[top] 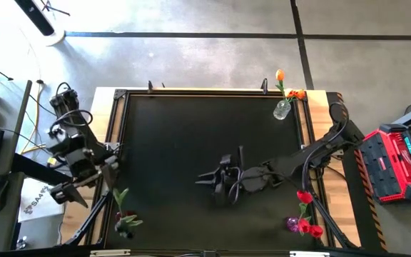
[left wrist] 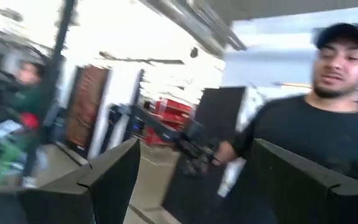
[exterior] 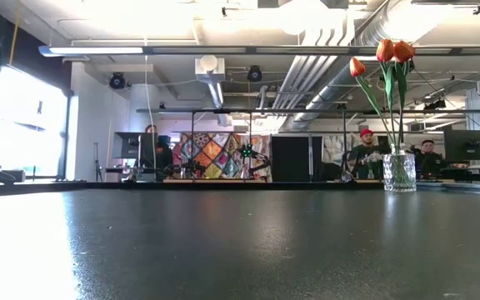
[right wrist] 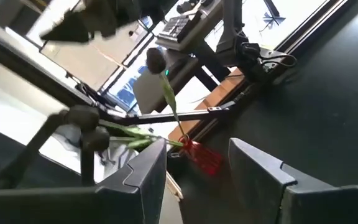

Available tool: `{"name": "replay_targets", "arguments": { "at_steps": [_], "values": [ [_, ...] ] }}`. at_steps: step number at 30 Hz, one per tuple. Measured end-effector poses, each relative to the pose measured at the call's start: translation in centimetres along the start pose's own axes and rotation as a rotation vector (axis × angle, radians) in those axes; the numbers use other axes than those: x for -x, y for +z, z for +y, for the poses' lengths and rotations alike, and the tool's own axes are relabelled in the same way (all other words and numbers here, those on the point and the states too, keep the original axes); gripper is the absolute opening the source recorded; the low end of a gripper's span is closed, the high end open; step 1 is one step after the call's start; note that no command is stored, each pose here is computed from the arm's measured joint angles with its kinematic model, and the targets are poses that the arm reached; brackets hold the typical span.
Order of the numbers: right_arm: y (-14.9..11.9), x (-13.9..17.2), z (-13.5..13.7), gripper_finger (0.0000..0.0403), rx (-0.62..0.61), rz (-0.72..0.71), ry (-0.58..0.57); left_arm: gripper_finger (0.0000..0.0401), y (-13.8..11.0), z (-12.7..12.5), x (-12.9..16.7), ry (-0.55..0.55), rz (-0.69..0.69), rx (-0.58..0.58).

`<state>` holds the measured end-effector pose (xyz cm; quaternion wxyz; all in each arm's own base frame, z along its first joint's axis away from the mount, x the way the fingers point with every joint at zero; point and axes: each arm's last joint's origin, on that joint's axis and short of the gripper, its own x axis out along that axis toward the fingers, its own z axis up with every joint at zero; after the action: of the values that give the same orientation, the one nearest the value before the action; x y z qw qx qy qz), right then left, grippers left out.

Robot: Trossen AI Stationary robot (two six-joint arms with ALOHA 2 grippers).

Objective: Sort flowers into vase by color
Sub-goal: Return to Home Position

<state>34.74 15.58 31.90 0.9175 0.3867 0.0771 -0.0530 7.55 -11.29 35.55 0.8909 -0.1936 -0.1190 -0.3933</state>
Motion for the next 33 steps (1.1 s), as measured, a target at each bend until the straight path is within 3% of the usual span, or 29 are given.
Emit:
{"name": "replay_targets", "arguments": {
  "at_steps": [3, 7, 10, 16, 19, 21, 26, 30, 33],
  "values": [
    [0.1, 0.0, 0.0, 0.0162, 0.020, -0.013, -0.007, 0.0294, 1.4, 0.1, 0.0, 0.117, -0.040, -0.040],
    [1.5, 1.2, 0.7, 0.0161, 0.068, -0.100, -0.030, 0.0292, 2.9, 0.6, 0.3, 0.362, 0.013, -0.126],
    [3.0, 2.3, 1.9, 0.0137, 0.150, -0.078, 0.070, 0.0270, 3.9, 0.7, 0.2, 0.411, 0.051, -0.176],
    [4.9, 4.2, 2.8, 0.0014, 0.413, -0.047, 0.169, 0.0132, 5.4, 1.6, -0.5, 0.459, 0.055, -0.219],
    [6.3, 5.5, 3.1, 0.0014, 0.517, -0.042, 0.239, 0.0046, 5.2, 2.5, -0.5, 0.480, 0.088, -0.261],
    [7.3, 6.8, 3.2, 0.0005, 0.557, -0.033, 0.284, 0.0012, 5.2, 3.0, -0.7, 0.482, 0.091, -0.279],
    [9.5, 10.7, 2.6, 0.0002, 0.683, 0.001, 0.234, 0.0009, 5.2, 4.8, -0.6, 0.615, 0.101, -0.290],
    [11.2, 12.8, 1.0, 0.0001, 0.759, 0.042, 0.150, 0.0002, 5.2, 6.1, -1.1, 0.626, 0.122, -0.345],
    [12.3, 13.7, 0.0, 0.0000, 0.820, 0.064, 0.151, 0.0001, 4.9, 7.7, -1.3, 0.707, 0.168, -0.365]
  ]
}}
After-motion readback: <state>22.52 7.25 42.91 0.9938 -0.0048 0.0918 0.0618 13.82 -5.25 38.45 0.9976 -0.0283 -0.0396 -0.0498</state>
